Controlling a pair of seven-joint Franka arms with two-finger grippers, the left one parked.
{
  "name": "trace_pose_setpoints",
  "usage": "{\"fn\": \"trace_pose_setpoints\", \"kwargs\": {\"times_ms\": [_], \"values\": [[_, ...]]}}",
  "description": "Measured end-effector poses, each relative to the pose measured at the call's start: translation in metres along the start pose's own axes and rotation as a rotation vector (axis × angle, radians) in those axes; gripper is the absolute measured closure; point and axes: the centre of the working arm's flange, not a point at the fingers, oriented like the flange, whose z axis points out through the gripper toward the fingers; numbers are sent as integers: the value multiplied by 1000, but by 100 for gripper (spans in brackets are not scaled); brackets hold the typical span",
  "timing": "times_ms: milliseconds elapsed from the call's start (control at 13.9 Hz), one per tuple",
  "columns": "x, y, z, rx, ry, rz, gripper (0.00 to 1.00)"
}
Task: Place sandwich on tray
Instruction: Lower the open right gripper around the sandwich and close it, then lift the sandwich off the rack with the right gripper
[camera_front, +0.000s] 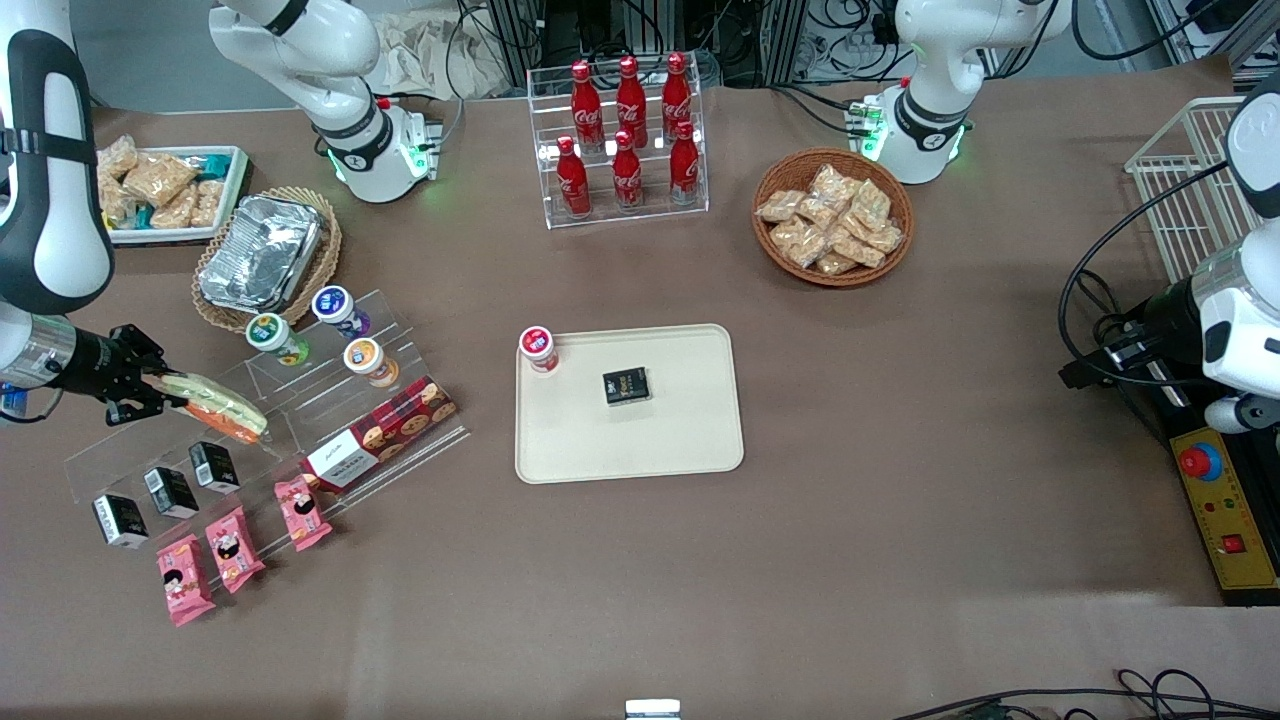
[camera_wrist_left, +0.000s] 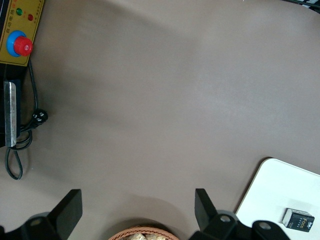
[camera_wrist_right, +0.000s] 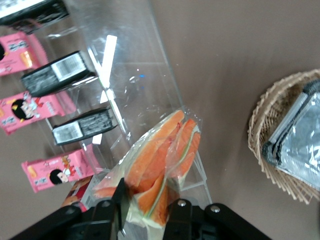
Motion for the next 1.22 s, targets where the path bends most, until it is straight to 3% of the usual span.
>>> {"fn": "trace_pose_setpoints", "kwargs": {"times_ms": [431, 575, 791, 1007, 1222], "values": [[-5, -12, -17, 54, 22, -169, 67], [-7, -16, -29, 75, 36, -236, 81], [-9, -23, -50, 94, 50, -293, 83], [-36, -39, -87, 81, 30, -354, 83], [-79, -63, -110, 105, 46, -437, 85]]}}
